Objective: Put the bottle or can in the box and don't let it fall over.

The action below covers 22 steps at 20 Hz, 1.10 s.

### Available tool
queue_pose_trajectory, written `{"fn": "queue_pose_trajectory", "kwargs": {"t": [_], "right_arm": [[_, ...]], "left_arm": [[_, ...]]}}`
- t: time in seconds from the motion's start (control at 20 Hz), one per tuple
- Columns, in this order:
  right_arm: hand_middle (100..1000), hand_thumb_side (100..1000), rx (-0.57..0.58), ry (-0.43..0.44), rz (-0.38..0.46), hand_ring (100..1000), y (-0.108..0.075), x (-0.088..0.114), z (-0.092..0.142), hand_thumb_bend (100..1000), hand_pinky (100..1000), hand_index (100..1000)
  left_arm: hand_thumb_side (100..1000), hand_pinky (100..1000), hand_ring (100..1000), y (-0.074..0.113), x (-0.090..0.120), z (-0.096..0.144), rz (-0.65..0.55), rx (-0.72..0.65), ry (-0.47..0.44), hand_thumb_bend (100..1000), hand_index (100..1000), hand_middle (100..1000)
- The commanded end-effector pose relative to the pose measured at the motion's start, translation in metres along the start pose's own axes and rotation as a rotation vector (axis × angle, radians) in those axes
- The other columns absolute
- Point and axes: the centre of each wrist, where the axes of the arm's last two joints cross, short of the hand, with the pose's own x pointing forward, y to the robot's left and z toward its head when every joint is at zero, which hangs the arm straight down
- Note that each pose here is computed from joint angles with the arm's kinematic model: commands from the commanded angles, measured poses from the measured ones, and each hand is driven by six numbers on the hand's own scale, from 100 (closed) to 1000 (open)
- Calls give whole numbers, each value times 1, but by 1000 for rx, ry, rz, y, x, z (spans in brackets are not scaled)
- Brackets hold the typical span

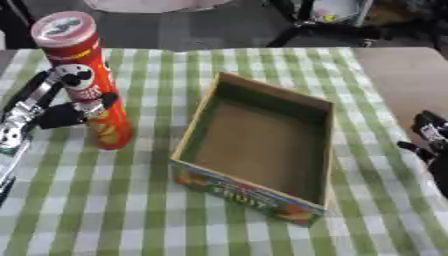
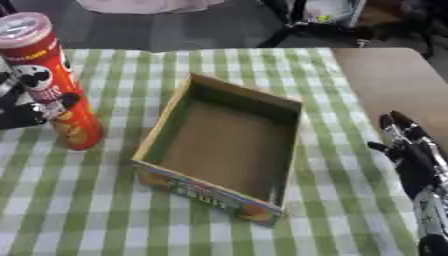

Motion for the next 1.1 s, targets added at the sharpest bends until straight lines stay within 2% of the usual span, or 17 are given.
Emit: {"fn": "queue_pose_trajectory", "kwargs": {"t": [0.05, 0.1, 0.15, 0.2, 0.35, 0.45, 0.5, 0.6, 0.85, 1.05, 1.1], "right_arm": [[1000, 325, 0, -27, 9, 1000, -3, 10, -4, 270, 702, 899], [1000, 325, 0, -27, 9, 1000, -3, 10, -4, 270, 702, 899], [1000, 325, 1, -27, 8, 1000, -3, 10, -4, 269, 702, 899], [1000, 325, 1, -28, 7, 1000, -3, 10, -4, 269, 702, 899], [1000, 325, 2, -25, 3, 1000, -2, 9, -4, 269, 703, 899], [1000, 325, 2, -24, 1, 1000, -1, 9, -4, 268, 703, 899], [1000, 325, 1, -24, 0, 1000, -1, 9, -4, 268, 703, 899], [1000, 325, 1, -24, -1, 1000, -1, 9, -4, 267, 703, 900], [1000, 325, -1, -20, -7, 1000, 0, 7, -4, 266, 703, 899], [1000, 326, -3, -18, -11, 1000, 0, 7, -4, 263, 703, 899], [1000, 326, -3, -17, -12, 1000, 0, 6, -4, 263, 703, 899]], "left_arm": [[484, 1000, 443, 4, 5, -3, 17, 19, -21, 382, 442, 604], [493, 1000, 534, 3, 4, -3, 21, 18, -25, 385, 537, 767], [494, 1000, 532, 3, 4, -3, 24, 17, -30, 384, 546, 759], [500, 1000, 534, 2, 5, -3, 29, 18, -36, 382, 617, 765], [520, 1000, 528, -2, 4, -4, 51, 20, -47, 370, 667, 769], [530, 1000, 565, -4, 5, -4, 67, 21, -59, 364, 700, 811], [541, 1000, 646, -5, 5, -4, 75, 21, -68, 357, 743, 885], [545, 1000, 673, -7, 6, -4, 91, 23, -85, 353, 771, 905], [546, 1000, 647, -12, 5, -4, 113, 33, -103, 339, 762, 899], [526, 1000, 568, -16, 5, -4, 123, 45, -105, 333, 695, 825], [513, 1000, 528, -16, 5, -4, 125, 49, -105, 328, 650, 784]]}}
